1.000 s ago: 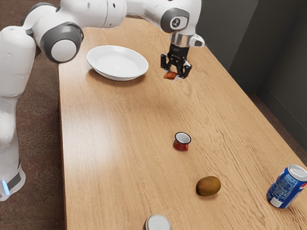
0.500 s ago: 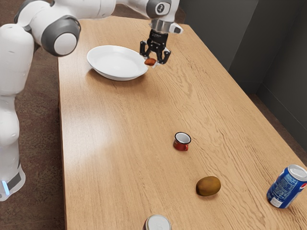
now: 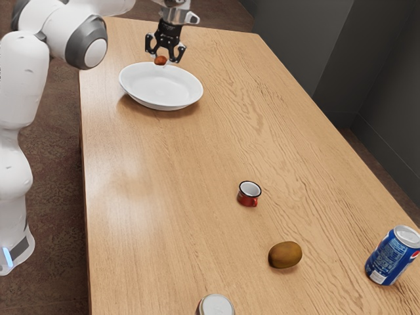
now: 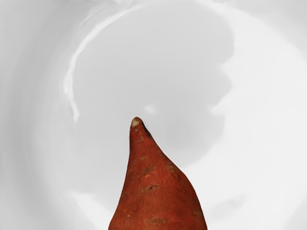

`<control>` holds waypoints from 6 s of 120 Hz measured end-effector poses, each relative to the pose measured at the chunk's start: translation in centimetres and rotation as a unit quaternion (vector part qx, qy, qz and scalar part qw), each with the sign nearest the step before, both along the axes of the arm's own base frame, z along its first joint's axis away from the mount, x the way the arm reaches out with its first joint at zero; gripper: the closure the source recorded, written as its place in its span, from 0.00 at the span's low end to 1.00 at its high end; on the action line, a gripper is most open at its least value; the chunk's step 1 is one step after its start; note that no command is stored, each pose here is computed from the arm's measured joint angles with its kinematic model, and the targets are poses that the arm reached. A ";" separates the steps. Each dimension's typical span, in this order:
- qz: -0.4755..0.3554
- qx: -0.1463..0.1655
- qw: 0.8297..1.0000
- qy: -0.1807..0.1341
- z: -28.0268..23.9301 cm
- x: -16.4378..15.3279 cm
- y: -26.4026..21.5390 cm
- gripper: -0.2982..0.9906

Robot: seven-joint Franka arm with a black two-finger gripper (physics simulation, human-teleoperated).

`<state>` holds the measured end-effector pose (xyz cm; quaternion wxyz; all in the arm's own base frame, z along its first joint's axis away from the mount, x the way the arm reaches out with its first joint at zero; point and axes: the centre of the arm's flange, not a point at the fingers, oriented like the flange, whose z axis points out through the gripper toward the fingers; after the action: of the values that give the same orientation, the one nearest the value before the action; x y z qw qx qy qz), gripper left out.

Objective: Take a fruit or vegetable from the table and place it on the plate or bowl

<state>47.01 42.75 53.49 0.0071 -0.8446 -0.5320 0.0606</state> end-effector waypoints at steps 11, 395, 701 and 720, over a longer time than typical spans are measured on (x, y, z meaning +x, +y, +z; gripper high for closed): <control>0.001 0.004 1.000 -0.003 -0.3 0.0 0.4 0.67; -0.510 -0.043 0.857 -0.063 -9.6 17.2 -71.8 0.24; -0.050 -0.006 0.998 0.025 -0.9 2.7 -4.8 0.58; -0.045 -0.002 0.999 0.025 -1.0 1.9 -3.6 0.58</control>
<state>48.91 39.14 52.46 0.0212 -0.8659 -0.4929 0.0821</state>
